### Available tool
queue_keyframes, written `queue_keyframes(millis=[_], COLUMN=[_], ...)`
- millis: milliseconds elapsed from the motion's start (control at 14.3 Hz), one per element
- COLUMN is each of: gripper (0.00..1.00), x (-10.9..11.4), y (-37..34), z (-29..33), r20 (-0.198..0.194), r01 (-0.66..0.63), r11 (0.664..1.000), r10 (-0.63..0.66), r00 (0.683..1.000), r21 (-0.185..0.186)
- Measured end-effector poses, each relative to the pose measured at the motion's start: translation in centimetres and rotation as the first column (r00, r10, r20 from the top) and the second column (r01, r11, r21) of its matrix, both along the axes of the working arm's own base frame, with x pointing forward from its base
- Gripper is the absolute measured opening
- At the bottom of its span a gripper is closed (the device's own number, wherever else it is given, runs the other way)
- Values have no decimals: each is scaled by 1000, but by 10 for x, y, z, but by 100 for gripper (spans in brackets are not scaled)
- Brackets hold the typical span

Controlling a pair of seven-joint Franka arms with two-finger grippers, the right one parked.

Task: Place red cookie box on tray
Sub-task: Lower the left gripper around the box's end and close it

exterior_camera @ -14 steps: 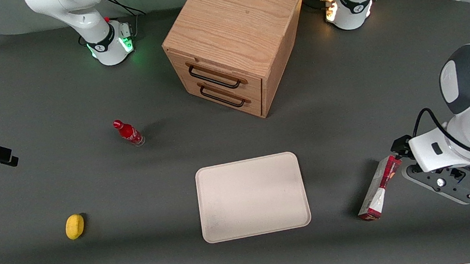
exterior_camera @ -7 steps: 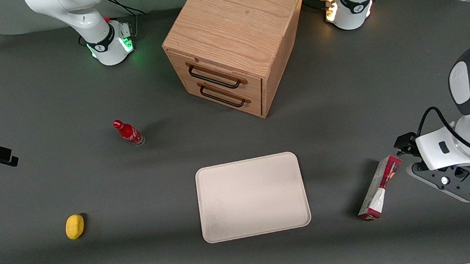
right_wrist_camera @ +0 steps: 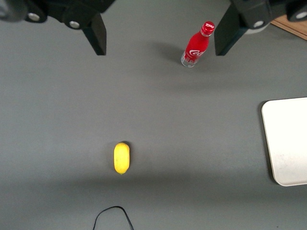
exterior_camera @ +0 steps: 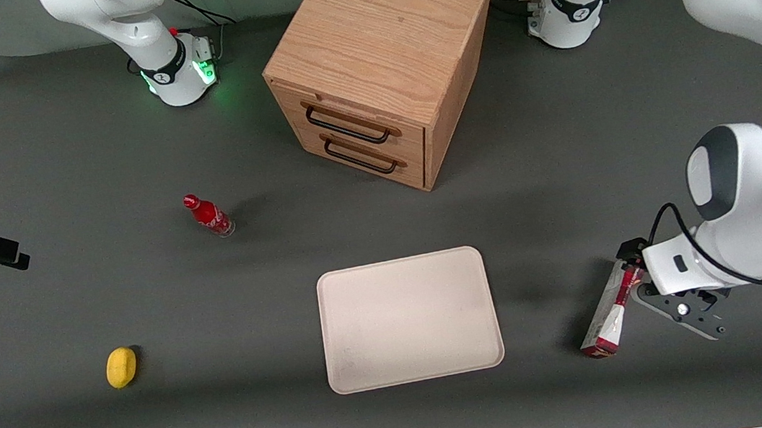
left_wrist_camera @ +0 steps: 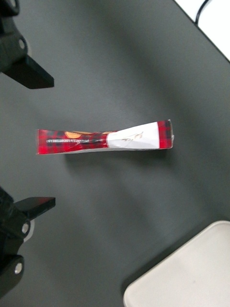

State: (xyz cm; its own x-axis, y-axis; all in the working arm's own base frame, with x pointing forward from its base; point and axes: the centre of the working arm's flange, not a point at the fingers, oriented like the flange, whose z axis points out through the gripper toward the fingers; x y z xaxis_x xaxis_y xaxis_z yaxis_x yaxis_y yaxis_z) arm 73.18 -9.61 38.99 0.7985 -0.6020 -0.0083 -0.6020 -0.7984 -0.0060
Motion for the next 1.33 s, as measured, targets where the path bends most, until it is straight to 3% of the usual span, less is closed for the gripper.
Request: queue_keyframes(millis=[210,559,1328], gripper=[100,100,100], x=[0,3,6], y=[4,12,6], z=[-40,-86,-132], r20=[32,17,40], r01=[-3,-10,-47], r11=[1000,1000,999], r10=[3,10,47], r00=[999,1000,998], r21=[-2,0,-8])
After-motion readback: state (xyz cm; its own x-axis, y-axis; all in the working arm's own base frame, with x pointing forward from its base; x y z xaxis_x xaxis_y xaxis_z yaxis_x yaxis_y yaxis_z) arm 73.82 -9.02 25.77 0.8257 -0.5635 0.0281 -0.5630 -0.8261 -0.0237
